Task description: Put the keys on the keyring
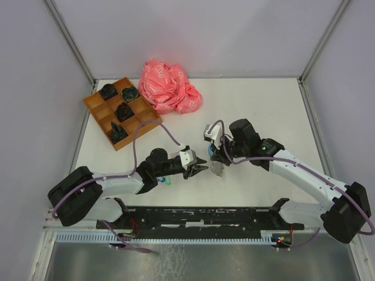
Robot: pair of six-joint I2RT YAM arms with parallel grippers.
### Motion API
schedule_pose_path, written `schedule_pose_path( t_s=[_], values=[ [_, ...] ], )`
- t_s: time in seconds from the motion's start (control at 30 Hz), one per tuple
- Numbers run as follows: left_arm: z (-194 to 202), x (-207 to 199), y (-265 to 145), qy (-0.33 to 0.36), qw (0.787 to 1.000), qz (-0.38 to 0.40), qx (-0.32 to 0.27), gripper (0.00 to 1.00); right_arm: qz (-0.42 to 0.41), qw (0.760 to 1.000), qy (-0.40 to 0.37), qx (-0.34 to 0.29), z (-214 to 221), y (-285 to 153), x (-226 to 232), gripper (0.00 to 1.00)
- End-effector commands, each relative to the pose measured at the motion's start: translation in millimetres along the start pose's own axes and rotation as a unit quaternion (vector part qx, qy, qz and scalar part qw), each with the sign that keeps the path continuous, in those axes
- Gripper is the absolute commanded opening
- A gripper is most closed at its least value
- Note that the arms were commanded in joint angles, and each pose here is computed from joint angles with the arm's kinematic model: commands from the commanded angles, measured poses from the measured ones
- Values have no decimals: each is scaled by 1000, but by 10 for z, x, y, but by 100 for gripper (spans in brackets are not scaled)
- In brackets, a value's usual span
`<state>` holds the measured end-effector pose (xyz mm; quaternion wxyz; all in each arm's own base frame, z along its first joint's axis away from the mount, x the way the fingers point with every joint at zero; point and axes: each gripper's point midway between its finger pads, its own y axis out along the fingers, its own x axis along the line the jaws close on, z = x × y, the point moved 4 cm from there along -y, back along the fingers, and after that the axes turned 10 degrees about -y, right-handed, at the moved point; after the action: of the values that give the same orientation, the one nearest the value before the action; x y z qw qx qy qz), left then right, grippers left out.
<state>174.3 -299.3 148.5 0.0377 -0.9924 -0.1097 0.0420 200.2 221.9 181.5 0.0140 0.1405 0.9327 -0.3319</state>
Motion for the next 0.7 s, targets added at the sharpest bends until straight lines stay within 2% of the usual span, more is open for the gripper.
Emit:
schedule_pose_path(
  t_s=[0.0,0.47,0.67],
  values=[
    [-267,84,85,48,998,1,-37,33,-5,999,-29,-46,-285,-95,-38,1],
    [-227,172,147,36,999,-6,-35,32,-27,997,-42,-52,-293,-107,19,1],
    [-257,110,175,33,998,20,-40,32,-32,997,-42,-52,-288,-93,28,1]
  ],
)
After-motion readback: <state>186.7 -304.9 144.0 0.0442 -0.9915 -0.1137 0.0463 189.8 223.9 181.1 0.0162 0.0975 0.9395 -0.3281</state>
